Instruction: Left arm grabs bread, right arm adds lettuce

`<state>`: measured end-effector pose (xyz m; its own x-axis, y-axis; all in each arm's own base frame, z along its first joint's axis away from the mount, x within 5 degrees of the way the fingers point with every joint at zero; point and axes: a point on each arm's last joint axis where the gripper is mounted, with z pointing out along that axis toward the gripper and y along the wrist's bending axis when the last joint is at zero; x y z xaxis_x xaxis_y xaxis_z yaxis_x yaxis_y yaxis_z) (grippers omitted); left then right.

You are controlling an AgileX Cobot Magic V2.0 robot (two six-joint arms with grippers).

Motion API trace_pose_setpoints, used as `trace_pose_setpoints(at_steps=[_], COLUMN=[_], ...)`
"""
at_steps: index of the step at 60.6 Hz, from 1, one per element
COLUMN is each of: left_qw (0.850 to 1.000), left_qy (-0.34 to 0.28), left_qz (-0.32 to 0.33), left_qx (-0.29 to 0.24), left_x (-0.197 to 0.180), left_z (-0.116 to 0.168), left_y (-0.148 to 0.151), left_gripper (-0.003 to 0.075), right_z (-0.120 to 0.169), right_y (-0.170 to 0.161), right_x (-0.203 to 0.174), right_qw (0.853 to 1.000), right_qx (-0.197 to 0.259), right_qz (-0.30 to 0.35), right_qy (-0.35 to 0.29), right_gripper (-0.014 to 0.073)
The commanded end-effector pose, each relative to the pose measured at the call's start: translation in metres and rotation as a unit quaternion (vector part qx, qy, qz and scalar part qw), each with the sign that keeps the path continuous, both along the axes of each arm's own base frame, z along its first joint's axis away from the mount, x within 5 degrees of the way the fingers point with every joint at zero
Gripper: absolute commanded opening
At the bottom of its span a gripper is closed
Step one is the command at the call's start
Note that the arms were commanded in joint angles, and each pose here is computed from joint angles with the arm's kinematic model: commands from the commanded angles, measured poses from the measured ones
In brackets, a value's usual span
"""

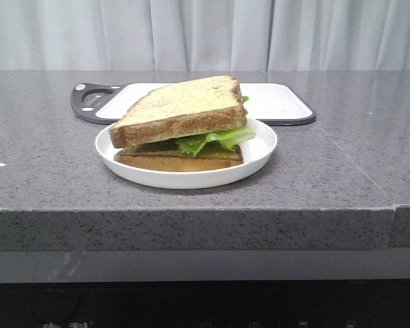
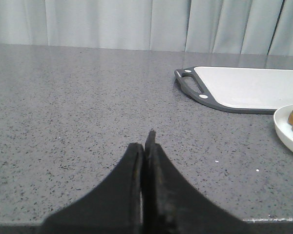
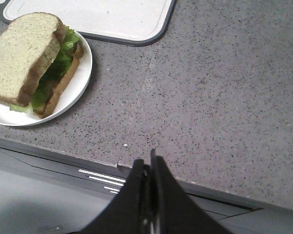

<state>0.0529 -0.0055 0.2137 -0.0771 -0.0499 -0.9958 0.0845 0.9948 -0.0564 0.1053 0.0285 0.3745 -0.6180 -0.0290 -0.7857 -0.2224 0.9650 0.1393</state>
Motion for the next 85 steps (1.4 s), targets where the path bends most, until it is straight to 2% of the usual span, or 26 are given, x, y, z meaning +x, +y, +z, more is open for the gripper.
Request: trace_pose_setpoints(at_steps=[1, 12, 31, 85], left_qw=[0.998, 0.997, 0.997, 0.997], left_qy=[-0.061, -0.074, -0.08, -0.08], left_qz=[0.008, 0.012, 0.011, 0.012], left_qx=[-0.01, -0.028, 0.006, -0.005], left_x=[0.0, 0.002, 0.002, 0.002], left_z=[0.008, -0.005, -0.004, -0.004], left_y=[0.001, 0.002, 0.002, 0.002], left_gripper=[-0.002, -0.002, -0.002, -0.002], right_z=[0.012, 0.011, 0.011, 0.011], right_y=[0.0, 0.0, 0.0, 0.0], right_x=[0.002, 0.002, 0.002, 0.002], right_qw=[0.999, 0.999, 0.999, 0.999], right_qx=[0.009, 0.008, 0.008, 0.008], right_qz=[-0.005, -0.005, -0.005, -0.005], right_qy=[-0.041, -0.04, -0.039, -0.039], right_gripper=[-0.0066, -0.0066, -0.0066, -0.0066])
